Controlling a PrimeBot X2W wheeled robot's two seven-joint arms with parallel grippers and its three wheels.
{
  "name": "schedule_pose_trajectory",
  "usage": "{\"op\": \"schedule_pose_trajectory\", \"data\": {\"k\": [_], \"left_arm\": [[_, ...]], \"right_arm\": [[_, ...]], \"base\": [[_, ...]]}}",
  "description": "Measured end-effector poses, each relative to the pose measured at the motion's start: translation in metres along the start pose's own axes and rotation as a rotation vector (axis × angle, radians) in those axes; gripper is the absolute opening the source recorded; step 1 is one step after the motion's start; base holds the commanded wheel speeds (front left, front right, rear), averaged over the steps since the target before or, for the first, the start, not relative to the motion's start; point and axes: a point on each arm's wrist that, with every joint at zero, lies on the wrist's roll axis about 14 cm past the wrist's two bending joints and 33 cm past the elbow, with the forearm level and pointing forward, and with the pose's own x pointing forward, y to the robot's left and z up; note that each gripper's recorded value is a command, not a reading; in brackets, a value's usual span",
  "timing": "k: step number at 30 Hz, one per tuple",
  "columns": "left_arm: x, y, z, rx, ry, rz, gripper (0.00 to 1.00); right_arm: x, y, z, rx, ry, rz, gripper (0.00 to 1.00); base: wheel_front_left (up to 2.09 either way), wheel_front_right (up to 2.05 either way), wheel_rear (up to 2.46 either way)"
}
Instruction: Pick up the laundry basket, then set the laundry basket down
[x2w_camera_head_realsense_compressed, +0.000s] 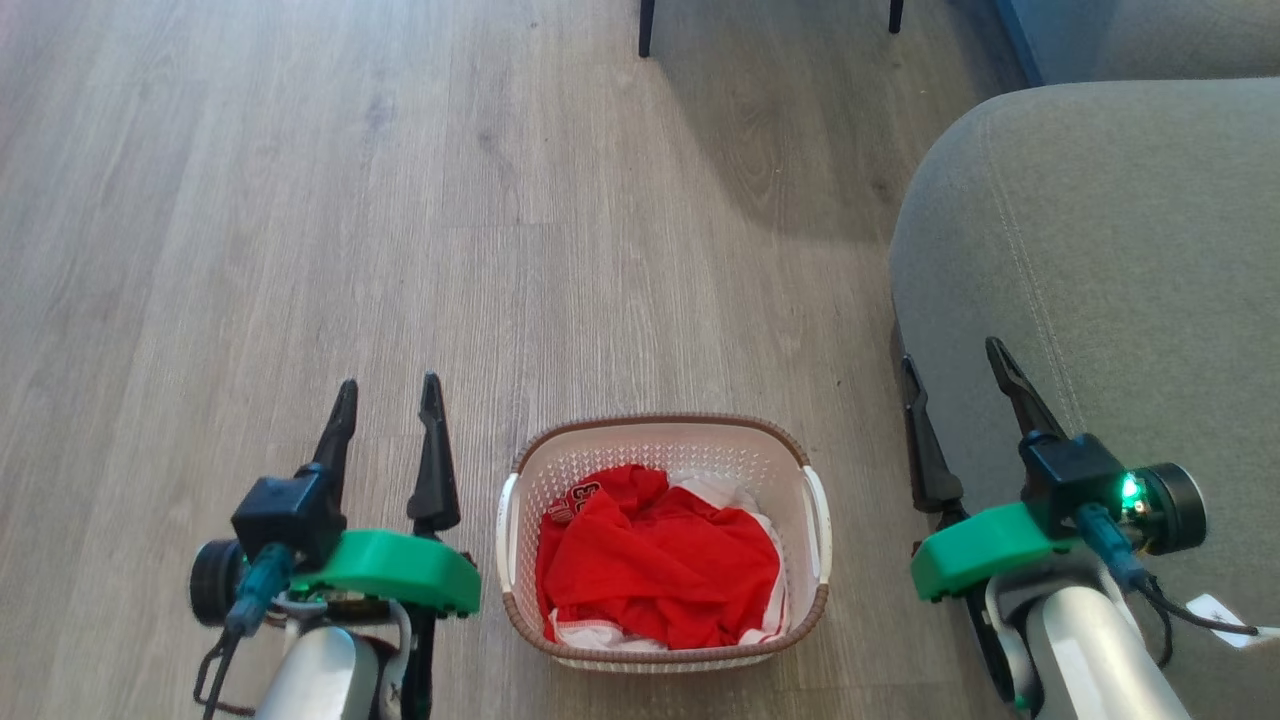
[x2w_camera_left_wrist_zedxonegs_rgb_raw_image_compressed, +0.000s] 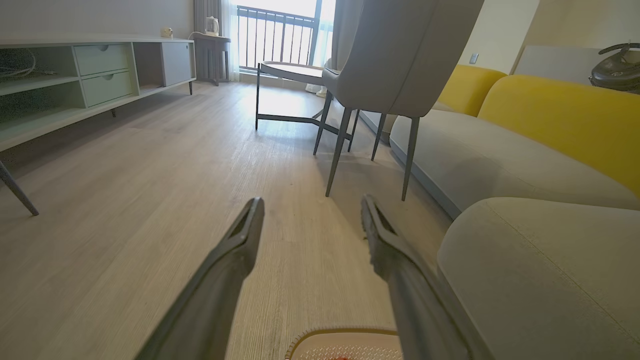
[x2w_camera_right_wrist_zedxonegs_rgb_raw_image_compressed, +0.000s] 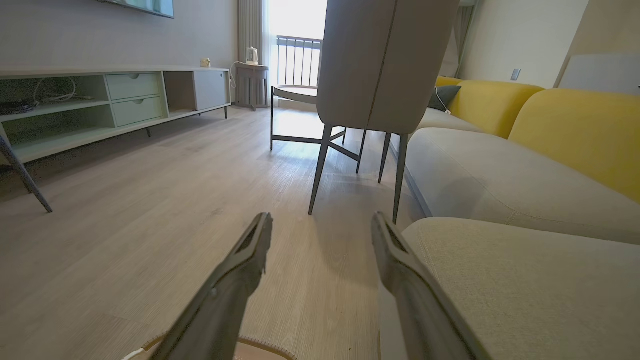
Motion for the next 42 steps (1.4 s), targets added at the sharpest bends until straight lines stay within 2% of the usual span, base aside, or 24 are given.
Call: {"op": "schedule_pose_trajectory", "data": {"k": [10,17,39,42], "left_arm": [[-0.004,0.000,-0.019,-0.035,0.055,-0.016,1.00],[-0.004,0.000,-0.020,-0.034,0.061,-0.015,1.00],[-0.005,0.003,-0.036,-0.044,0.110,-0.002,1.00],[-0.006,0.005,-0.051,-0.032,0.157,0.006,1.00]], "right_arm": [[-0.001,0.000,-0.006,-0.010,0.020,0.000,1.00],[-0.005,-0.014,-0.015,0.093,0.039,-0.058,1.00],[-0.007,-0.013,-0.029,0.097,0.080,-0.057,1.00],[-0.007,-0.013,-0.042,0.100,0.119,-0.057,1.00]], "base": [[0.00,0.00,0.00],[0.00,0.00,0.00],[0.00,0.00,0.00],[0.00,0.00,0.00]]}}
